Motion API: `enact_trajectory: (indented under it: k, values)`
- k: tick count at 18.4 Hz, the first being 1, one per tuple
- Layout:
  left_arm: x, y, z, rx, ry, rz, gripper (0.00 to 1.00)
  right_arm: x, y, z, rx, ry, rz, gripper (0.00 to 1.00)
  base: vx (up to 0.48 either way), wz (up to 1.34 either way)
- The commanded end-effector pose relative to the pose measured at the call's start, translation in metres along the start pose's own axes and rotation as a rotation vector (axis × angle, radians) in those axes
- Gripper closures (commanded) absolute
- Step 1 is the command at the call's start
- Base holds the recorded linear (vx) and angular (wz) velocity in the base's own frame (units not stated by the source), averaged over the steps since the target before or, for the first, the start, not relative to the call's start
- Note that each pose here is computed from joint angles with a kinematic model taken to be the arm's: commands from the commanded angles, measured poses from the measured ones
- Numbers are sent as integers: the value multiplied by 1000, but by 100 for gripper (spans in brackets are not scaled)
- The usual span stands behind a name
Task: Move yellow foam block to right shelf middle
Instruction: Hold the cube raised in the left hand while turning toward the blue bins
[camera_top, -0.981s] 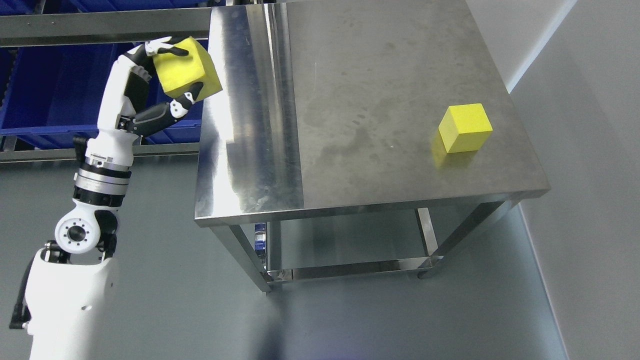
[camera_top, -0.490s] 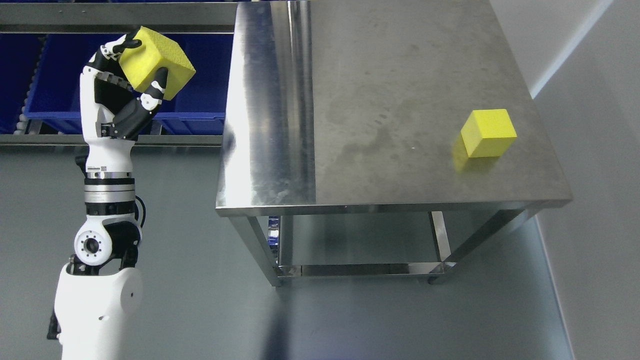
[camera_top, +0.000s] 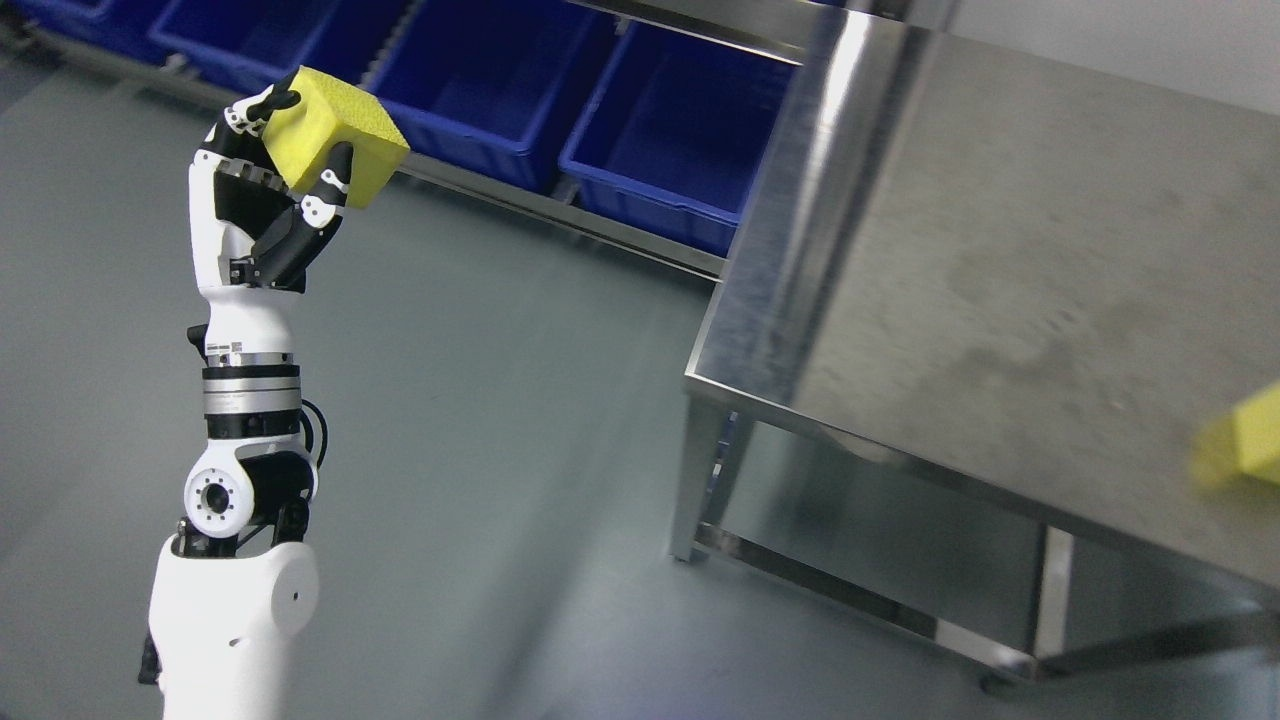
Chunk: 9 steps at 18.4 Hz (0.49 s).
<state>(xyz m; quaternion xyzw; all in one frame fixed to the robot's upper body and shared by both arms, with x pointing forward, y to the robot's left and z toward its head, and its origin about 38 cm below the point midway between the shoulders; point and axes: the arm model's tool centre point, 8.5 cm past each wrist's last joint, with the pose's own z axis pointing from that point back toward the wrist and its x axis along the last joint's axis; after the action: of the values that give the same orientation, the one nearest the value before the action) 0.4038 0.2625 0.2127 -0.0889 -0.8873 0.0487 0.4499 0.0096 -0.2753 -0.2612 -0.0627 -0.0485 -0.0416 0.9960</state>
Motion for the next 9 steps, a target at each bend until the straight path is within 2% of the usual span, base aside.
enact_trajectory:
  k: [1, 5, 9]
  values:
    - [-3, -6, 2, 25, -4, 37, 86, 6, -11, -1, -17, -18, 4, 0, 19, 1394]
    - [-2, -5, 2, 25, -5, 32, 86, 6, -11, -1, -17, -18, 4, 0, 29, 1287]
    - [-1, -3, 1, 27, -9, 29, 86, 6, -11, -1, -17, -18, 4, 0, 73, 928]
